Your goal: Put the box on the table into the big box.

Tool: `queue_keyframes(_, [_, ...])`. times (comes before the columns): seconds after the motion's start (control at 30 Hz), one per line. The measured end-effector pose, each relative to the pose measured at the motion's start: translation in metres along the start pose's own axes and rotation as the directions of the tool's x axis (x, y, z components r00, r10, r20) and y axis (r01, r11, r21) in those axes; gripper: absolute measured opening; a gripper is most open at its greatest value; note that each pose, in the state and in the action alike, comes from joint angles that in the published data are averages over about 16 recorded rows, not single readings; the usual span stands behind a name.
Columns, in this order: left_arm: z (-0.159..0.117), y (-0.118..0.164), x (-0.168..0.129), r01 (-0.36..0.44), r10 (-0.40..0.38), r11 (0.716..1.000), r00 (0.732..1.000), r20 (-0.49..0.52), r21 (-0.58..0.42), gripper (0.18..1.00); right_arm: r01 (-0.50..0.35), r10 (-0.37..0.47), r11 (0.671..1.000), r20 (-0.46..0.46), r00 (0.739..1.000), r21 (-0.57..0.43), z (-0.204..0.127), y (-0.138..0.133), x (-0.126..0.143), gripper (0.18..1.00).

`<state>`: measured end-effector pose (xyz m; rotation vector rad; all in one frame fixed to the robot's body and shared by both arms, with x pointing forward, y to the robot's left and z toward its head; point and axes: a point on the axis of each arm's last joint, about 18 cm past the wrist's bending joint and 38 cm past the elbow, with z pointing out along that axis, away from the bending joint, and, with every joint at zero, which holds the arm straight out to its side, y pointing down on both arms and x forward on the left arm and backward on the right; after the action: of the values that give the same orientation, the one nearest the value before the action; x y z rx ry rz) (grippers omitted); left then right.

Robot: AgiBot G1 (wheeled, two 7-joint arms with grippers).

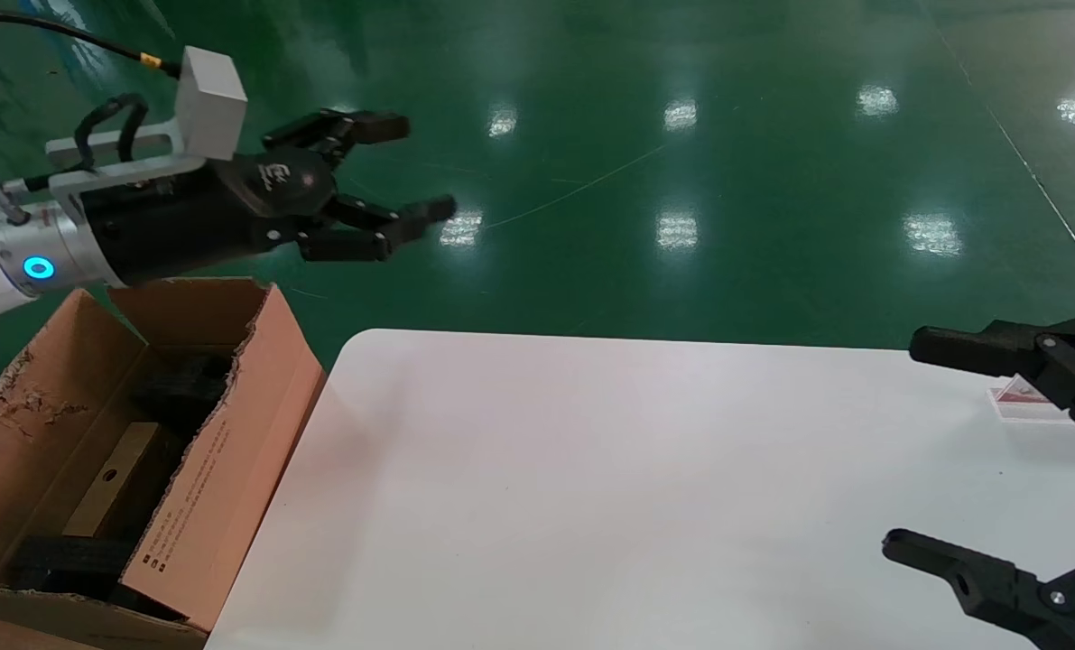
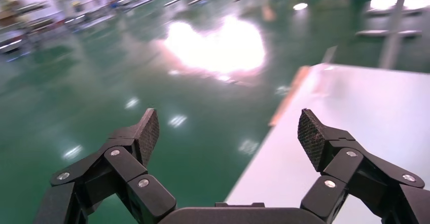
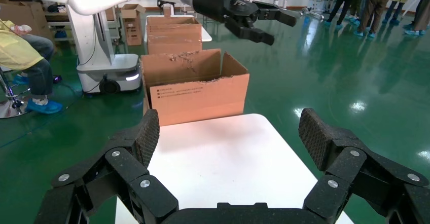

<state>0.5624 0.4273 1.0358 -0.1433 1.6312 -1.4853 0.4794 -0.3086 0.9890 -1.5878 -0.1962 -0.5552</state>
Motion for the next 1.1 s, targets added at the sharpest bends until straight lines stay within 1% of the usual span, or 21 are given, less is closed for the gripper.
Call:
queue_keyframes(0.13, [0.014, -0.01, 0.032, 0.014, -0.009, 0.999, 0.993, -0.116, 0.041, 1.001, 0.0, 0.0, 1.0, 0.0, 1.0, 0.0, 0.0, 0.0, 0.0, 1.001])
queue_keyframes(0.23, [0.022, -0.017, 0.059, 0.032, -0.017, 0.997, 0.978, -0.208, 0.067, 1.001, 0.0, 0.0, 1.0, 0.0, 1.0, 0.0, 0.0, 0.0, 0.0, 1.001])
queue_keyframes(0.33, [0.027, -0.024, 0.087, 0.053, -0.025, 0.995, 0.955, -0.297, 0.088, 1.001, 0.0, 0.0, 1.0, 0.0, 1.0, 0.0, 0.0, 0.0, 0.0, 1.001])
queue_keyframes(0.43, [0.031, -0.03, 0.114, 0.076, -0.031, 0.992, 0.923, -0.383, 0.103, 1.001, 0.0, 0.0, 1.0, 0.0, 1.0, 0.0, 0.0, 0.0, 0.0, 1.001])
queue_keyframes(0.6, [0.031, -0.037, 0.149, 0.105, -0.036, 0.987, 0.874, -0.485, 0.118, 1.001, 0.0, 0.0, 1.0, 0.0, 1.0, 0.0, 0.0, 0.0, 0.0, 1.001])
queue_keyframes(0.7, [0.031, -0.04, 0.161, 0.116, -0.037, 0.986, 0.853, -0.52, 0.121, 1.001, 0.0, 0.0, 1.0, 0.0, 1.0, 0.0, 0.0, 0.0, 0.0, 1.001])
queue_keyframes(0.8, [0.03, -0.041, 0.166, 0.121, -0.036, 0.985, 0.844, -0.535, 0.123, 1.001, 0.0, 0.0, 1.0, 0.0, 1.0, 0.0, 0.0, 0.0, 0.0, 1.001])
queue_keyframes(0.9, [0.03, -0.041, 0.167, 0.121, -0.035, 0.985, 0.842, -0.538, 0.125, 1.001, 0.0, 0.0, 1.0, 0.0, 1.0, 0.0, 0.0, 0.0, 0.0, 1.001])
queue_keyframes(1.1, [0.031, -0.04, 0.161, 0.118, -0.038, 0.985, 0.853, -0.52, 0.123, 1.001, 0.0, 0.0, 1.0, 0.0, 1.0, 0.0, 0.0, 0.0, 0.0, 1.001])
